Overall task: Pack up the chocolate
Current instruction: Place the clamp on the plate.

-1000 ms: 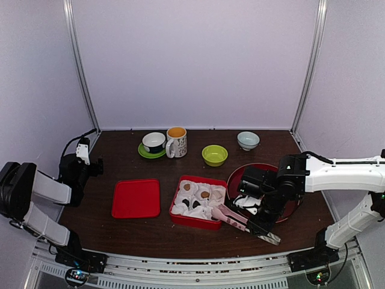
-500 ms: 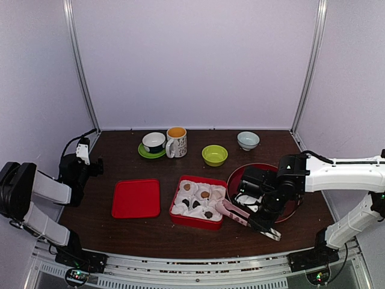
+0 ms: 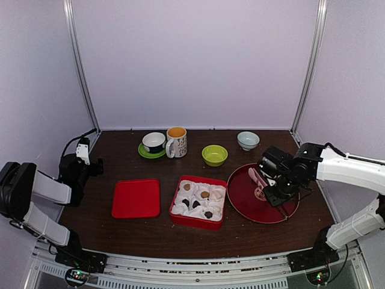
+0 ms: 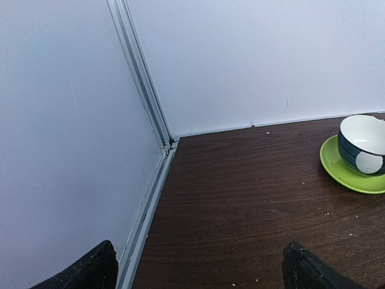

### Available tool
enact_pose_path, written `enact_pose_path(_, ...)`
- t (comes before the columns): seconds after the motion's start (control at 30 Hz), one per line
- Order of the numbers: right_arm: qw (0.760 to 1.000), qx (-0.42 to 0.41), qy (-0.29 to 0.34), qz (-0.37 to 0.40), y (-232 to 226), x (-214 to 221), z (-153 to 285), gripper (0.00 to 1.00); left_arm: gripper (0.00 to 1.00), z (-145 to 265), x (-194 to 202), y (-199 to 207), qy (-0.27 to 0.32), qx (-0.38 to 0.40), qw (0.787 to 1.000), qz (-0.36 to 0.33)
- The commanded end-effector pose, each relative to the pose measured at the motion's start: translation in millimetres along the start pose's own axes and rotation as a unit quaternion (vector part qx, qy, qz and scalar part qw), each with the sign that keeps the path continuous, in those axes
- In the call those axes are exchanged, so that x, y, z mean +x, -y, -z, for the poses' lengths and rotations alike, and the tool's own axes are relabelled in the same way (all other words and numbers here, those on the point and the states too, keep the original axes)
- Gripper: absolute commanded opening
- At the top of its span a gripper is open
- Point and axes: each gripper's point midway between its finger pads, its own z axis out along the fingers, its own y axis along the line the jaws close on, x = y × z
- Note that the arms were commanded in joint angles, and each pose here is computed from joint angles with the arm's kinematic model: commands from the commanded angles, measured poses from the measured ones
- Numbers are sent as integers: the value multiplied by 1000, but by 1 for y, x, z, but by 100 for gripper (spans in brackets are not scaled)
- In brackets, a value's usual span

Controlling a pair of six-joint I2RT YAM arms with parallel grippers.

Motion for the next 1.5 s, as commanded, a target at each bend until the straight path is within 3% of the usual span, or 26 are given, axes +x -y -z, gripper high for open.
enact_pose_path(0.0, 996, 38, 11, -81, 34, 1, -14, 25, 98, -2, -16, -5, 31, -7, 999, 7)
enact_pose_path(0.2, 991, 44, -7, -128, 43, 4, -31, 27, 98, -2, -16, -5, 31, -7, 999, 7)
enact_pose_path(0.53, 988, 53, -34, -141, 38, 18, -63, 33, 98, -2, -16, -5, 31, -6, 999, 6)
enact_pose_path(0.73, 988, 44, -35, -142, 35, 20, -65, 52, 98, -2, -16, -5, 30, -7, 999, 6)
enact_pose_path(1.07, 988, 39, 63, -134, 45, -23, -25, 61, 98, -2, -16, -5, 30, -7, 1000, 6)
enact_pose_path(1.3, 977, 12, 164, -135, 45, -62, 6, 64, 98, -2, -16, -5, 30, -7, 1000, 6)
enact_pose_path(1.47, 971, 5, 196, -138, 44, -78, 18, 64, 98, -2, -16, -5, 31, -7, 999, 6)
